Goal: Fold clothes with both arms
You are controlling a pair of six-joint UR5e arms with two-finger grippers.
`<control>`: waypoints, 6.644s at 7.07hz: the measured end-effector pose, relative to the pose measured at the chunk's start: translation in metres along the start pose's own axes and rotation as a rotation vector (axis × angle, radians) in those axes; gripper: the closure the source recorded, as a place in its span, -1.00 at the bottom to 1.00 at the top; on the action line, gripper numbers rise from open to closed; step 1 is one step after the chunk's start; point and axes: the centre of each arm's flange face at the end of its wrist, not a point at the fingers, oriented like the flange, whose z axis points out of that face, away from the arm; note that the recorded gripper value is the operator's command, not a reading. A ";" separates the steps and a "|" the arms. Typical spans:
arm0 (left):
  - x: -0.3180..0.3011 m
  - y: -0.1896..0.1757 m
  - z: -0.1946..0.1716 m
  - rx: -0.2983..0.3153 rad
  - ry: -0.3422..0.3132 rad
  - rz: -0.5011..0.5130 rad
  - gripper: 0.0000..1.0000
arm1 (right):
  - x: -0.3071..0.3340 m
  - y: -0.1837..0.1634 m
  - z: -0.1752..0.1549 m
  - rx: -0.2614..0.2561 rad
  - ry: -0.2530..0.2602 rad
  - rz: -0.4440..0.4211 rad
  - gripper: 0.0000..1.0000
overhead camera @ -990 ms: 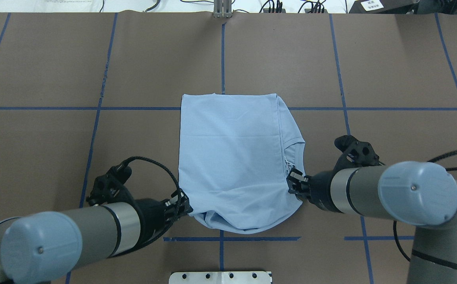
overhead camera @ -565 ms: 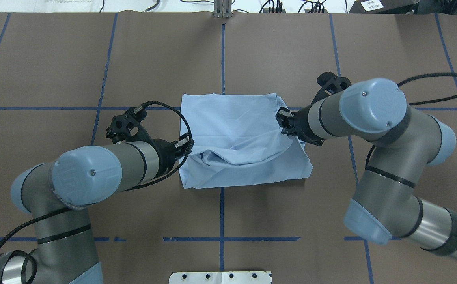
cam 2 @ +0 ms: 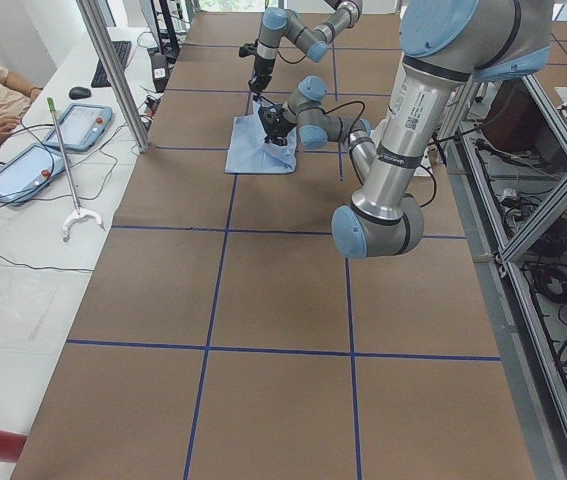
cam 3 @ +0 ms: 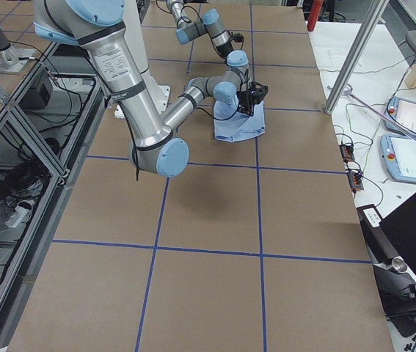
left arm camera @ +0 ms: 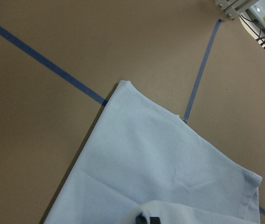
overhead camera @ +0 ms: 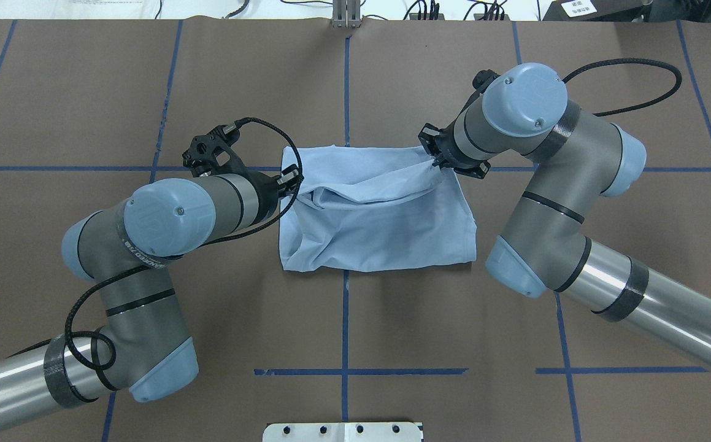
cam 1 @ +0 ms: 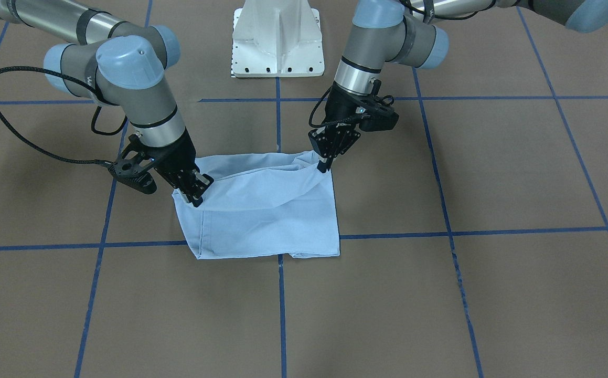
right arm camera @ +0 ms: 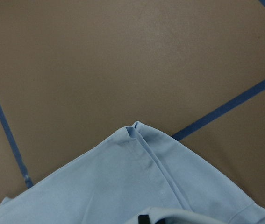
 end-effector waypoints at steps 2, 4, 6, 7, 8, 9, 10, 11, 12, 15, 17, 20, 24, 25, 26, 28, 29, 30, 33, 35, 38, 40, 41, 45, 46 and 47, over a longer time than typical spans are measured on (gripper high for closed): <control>0.004 -0.017 0.009 0.031 -0.008 0.083 1.00 | -0.010 -0.005 0.008 0.003 -0.008 0.001 1.00; 0.009 -0.025 0.026 0.066 -0.012 0.114 1.00 | -0.012 -0.007 0.011 0.004 -0.006 0.002 1.00; 0.013 -0.027 0.046 0.085 -0.013 0.119 0.23 | -0.012 -0.011 0.013 0.007 -0.001 0.004 -0.11; 0.011 -0.035 0.057 0.097 -0.018 0.130 -0.92 | -0.019 -0.016 0.019 0.009 0.009 0.000 -0.99; 0.004 -0.053 0.077 0.120 -0.021 0.158 -1.00 | -0.030 -0.029 0.035 0.017 0.025 -0.026 -1.00; -0.008 -0.085 0.102 0.158 -0.022 0.197 -1.00 | -0.039 -0.064 0.058 0.029 0.022 -0.090 -1.00; -0.018 -0.116 0.116 0.191 -0.021 0.236 -1.00 | -0.039 -0.112 0.069 0.014 -0.004 -0.149 -1.00; -0.017 -0.128 0.117 0.203 -0.009 0.260 -1.00 | -0.040 -0.144 0.059 -0.027 -0.037 -0.173 -1.00; -0.008 -0.130 0.110 0.198 0.016 0.270 -1.00 | -0.045 -0.151 0.047 -0.051 -0.068 -0.185 0.17; 0.022 -0.135 0.069 0.132 0.114 0.268 -1.00 | -0.047 -0.050 0.041 -0.095 -0.122 -0.179 1.00; 0.031 -0.162 0.031 0.090 0.168 0.258 -1.00 | -0.046 0.027 0.052 -0.118 -0.133 -0.210 1.00; 0.024 -0.168 0.022 0.073 0.175 0.223 -1.00 | -0.047 0.072 0.063 -0.152 -0.119 -0.230 1.00; 0.023 -0.166 0.021 0.064 0.192 0.184 -1.00 | -0.047 0.075 0.083 -0.144 -0.085 -0.235 1.00; 0.023 -0.165 0.022 0.063 0.193 0.182 -1.00 | -0.054 0.070 0.090 -0.134 -0.074 -0.233 1.00; 0.023 -0.165 0.022 0.063 0.193 0.181 -1.00 | -0.058 0.061 0.094 -0.121 -0.065 -0.232 1.00; 0.024 -0.164 0.021 0.063 0.194 0.181 -1.00 | -0.057 0.033 0.104 -0.093 -0.042 -0.233 1.00; 0.024 -0.164 0.021 0.063 0.194 0.181 -1.00 | -0.066 0.008 0.102 -0.071 -0.038 -0.234 1.00; 0.023 -0.165 0.022 0.064 0.192 0.180 -1.00 | -0.087 -0.027 0.099 -0.043 -0.030 -0.235 1.00; 0.025 -0.146 0.031 0.044 0.186 0.167 0.50 | -0.123 -0.105 0.078 -0.014 -0.018 -0.230 1.00; 0.035 -0.104 0.036 -0.002 0.171 0.123 1.00 | -0.109 -0.140 0.059 -0.046 -0.030 -0.235 1.00; 0.065 -0.033 0.054 -0.076 0.047 0.305 1.00 | -0.068 -0.159 0.043 -0.055 -0.047 -0.262 1.00; 0.061 -0.013 0.071 -0.104 0.008 0.373 1.00 | -0.059 -0.115 0.026 -0.089 -0.049 -0.290 1.00; 0.061 -0.007 0.078 -0.113 -0.001 0.382 1.00 | -0.055 -0.080 0.023 -0.119 -0.036 -0.307 1.00; 0.045 -0.004 0.110 -0.115 -0.018 0.406 1.00 | -0.047 -0.003 0.056 -0.142 0.016 -0.351 1.00; 0.042 -0.005 0.116 -0.114 -0.017 0.414 1.00 | -0.050 -0.002 0.066 -0.141 0.031 -0.344 1.00; 0.040 -0.007 0.119 -0.112 -0.020 0.423 1.00 | -0.052 -0.004 0.074 -0.141 0.042 -0.341 1.00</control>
